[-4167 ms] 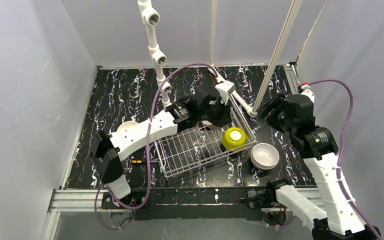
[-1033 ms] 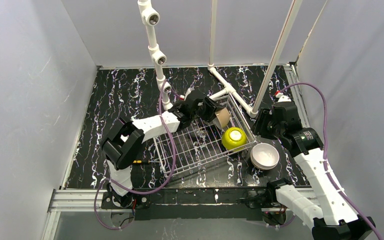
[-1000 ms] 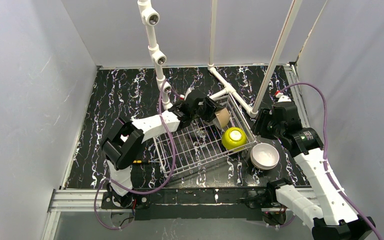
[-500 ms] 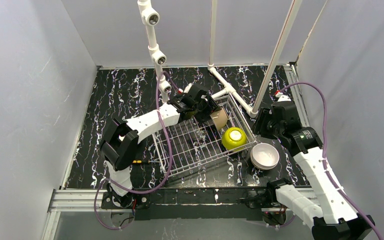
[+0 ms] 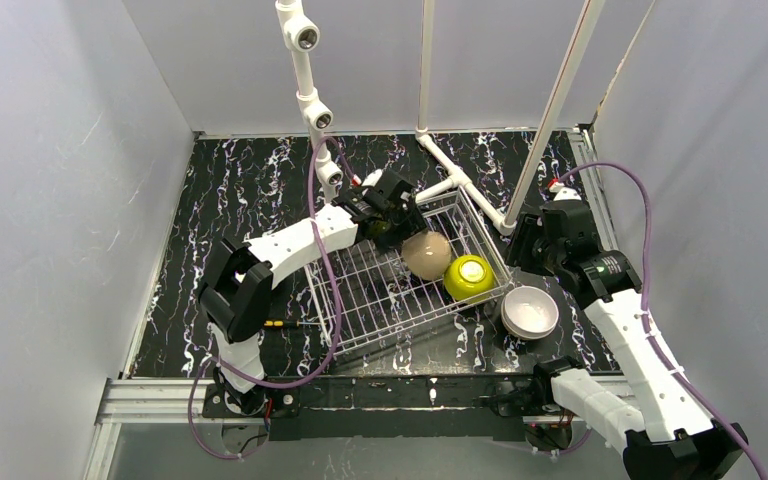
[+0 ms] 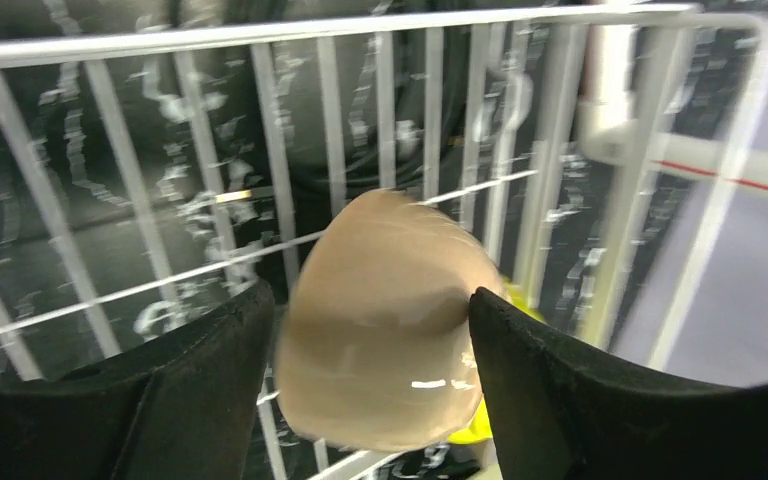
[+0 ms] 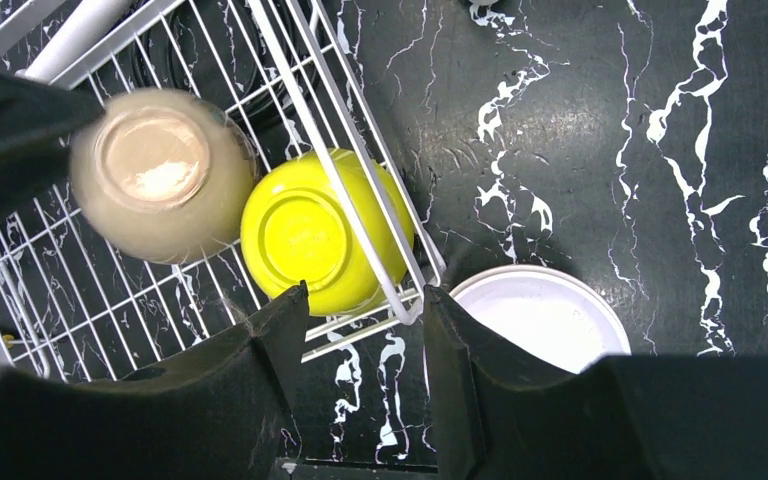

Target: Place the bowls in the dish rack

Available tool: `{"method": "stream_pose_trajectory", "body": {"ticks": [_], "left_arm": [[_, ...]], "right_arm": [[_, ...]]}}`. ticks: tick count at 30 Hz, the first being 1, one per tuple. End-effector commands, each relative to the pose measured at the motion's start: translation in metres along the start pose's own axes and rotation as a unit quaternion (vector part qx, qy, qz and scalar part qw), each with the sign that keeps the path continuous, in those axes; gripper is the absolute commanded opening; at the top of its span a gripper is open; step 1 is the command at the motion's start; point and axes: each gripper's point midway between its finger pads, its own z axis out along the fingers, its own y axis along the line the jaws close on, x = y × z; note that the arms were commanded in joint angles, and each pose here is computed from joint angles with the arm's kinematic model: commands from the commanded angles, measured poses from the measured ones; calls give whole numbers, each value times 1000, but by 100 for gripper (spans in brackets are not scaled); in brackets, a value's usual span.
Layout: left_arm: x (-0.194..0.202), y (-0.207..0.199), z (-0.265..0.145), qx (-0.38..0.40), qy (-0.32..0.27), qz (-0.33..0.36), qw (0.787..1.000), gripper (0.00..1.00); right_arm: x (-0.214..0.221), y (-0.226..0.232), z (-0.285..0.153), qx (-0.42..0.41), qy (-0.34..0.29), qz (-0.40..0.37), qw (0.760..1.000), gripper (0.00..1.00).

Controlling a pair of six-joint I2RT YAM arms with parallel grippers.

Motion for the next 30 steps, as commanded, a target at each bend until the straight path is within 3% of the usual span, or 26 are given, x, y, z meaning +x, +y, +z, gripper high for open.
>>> {"method": "stream_pose_trajectory", "body": {"ticks": [1, 10, 17, 22, 30], "left_arm": [[7, 60, -8, -103, 8, 53, 993, 69], [7, 63, -11, -103, 16, 99, 990, 70], [4, 41, -26, -69, 24, 178, 981, 72], [-1, 27, -48, -61, 3, 257, 965, 78], [12, 25, -70, -38, 22, 360, 932, 80]], "right_arm": [[-10, -2, 1, 3, -25, -2, 1000, 55], [-9, -4, 3, 9, -28, -1, 1000, 55], [-10, -5, 3, 11, -30, -3, 999, 55], [-9, -6, 4, 14, -28, -5, 1000, 55], [-8, -9, 0, 18, -30, -7, 999, 55]]}}
